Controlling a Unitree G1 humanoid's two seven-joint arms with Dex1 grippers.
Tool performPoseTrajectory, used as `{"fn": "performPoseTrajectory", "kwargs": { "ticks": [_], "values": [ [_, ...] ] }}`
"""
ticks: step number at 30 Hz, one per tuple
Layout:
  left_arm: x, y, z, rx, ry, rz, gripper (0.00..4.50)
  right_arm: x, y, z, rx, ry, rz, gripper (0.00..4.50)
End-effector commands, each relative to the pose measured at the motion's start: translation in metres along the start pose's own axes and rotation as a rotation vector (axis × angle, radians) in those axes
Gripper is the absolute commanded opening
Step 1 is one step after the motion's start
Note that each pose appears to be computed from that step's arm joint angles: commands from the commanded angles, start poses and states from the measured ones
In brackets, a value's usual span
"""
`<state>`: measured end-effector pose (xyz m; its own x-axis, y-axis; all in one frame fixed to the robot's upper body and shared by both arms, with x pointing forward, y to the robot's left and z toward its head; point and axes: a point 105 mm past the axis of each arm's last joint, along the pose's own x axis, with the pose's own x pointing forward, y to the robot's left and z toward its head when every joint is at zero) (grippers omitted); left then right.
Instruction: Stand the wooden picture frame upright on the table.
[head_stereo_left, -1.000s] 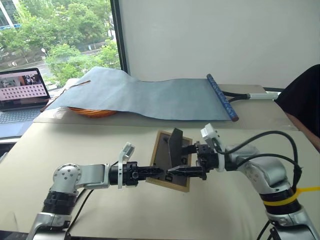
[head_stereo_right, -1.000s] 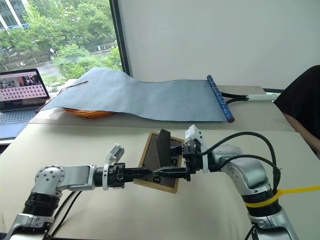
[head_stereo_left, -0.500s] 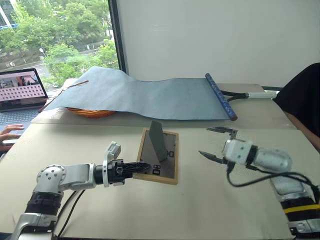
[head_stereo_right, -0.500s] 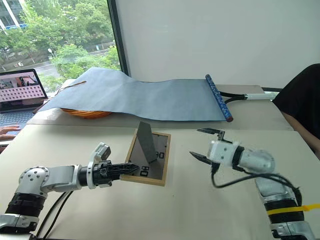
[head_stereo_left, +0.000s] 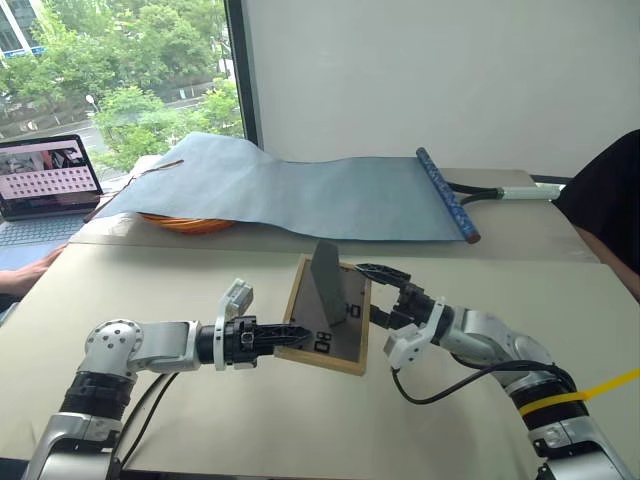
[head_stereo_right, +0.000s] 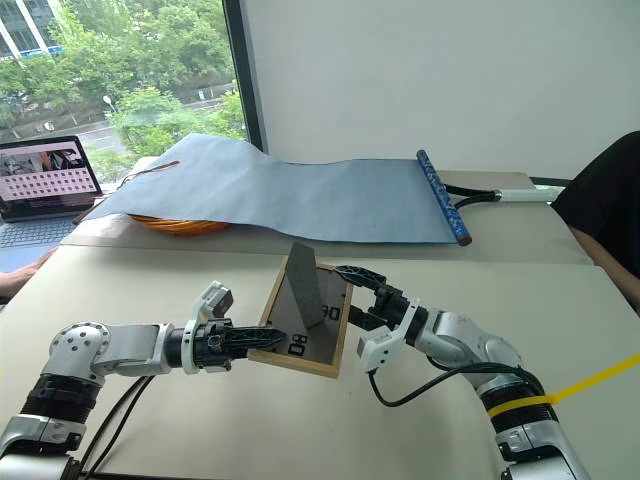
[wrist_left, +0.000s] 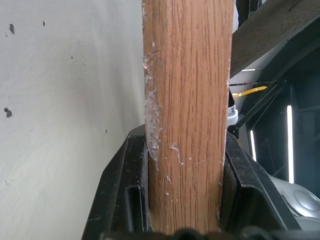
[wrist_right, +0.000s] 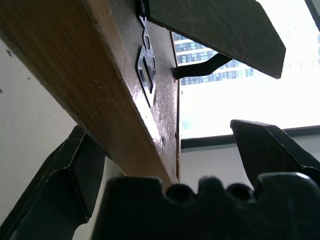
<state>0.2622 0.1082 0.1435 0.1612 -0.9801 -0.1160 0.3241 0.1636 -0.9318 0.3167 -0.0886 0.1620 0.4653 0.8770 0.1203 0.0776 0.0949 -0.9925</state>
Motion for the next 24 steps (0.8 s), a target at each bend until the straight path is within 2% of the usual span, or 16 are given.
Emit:
{"fn": "performPoseTrajectory", "kwargs": {
  "ticks": [1, 3, 4, 5, 7, 9, 11, 14, 17, 19, 22, 24],
  "values": [
    [0.003, -0.008, -0.010, 0.082, 0.058, 0.005, 1.16, 0.000, -0.021, 0.002, 0.008, -0.031, -0.093, 3.04],
    [0.002, -0.006, -0.009, 0.127, 0.049, 0.034, 1.16, -0.001, -0.021, 0.000, 0.025, -0.024, -0.097, 2.40],
    [0.002, -0.007, -0.010, 0.142, 0.050, 0.035, 1.66, -0.002, -0.023, -0.001, 0.033, -0.019, -0.103, 1.98],
    [0.001, -0.007, -0.009, 0.170, 0.038, 0.038, 2.19, -0.003, -0.024, -0.002, 0.040, -0.015, -0.109, 1.77],
    [-0.001, -0.011, -0.003, 0.231, -0.004, 0.038, 2.92, -0.003, -0.028, -0.006, 0.067, 0.000, -0.126, 1.38],
    [-0.008, -0.015, 0.007, 0.319, -0.067, 0.052, 3.77, -0.005, -0.033, -0.012, 0.107, 0.021, -0.146, 1.27],
    [-0.021, -0.012, 0.019, 0.474, -0.148, 0.156, 4.44, -0.008, -0.038, -0.022, 0.180, 0.055, -0.160, 1.27],
    [-0.046, -0.011, 0.035, 0.721, -0.259, 0.303, 4.50, -0.010, -0.042, -0.040, 0.428, 0.113, -0.167, 1.27],
    [-0.064, -0.020, 0.028, 0.836, -0.268, 0.267, 4.50, -0.007, -0.035, -0.045, 0.873, 0.084, -0.077, 1.26],
    [-0.067, -0.013, 0.020, 0.855, -0.225, 0.281, 4.50, -0.007, -0.035, -0.043, 1.115, 0.045, -0.024, 1.26],
    [-0.063, -0.009, 0.018, 0.834, -0.242, 0.264, 4.50, -0.006, -0.025, -0.038, 1.495, 0.006, 0.062, 1.26],
    [-0.059, -0.009, 0.017, 0.840, -0.244, 0.245, 4.50, -0.007, -0.015, -0.030, 1.652, -0.003, 0.140, 1.26]
  ]
}}
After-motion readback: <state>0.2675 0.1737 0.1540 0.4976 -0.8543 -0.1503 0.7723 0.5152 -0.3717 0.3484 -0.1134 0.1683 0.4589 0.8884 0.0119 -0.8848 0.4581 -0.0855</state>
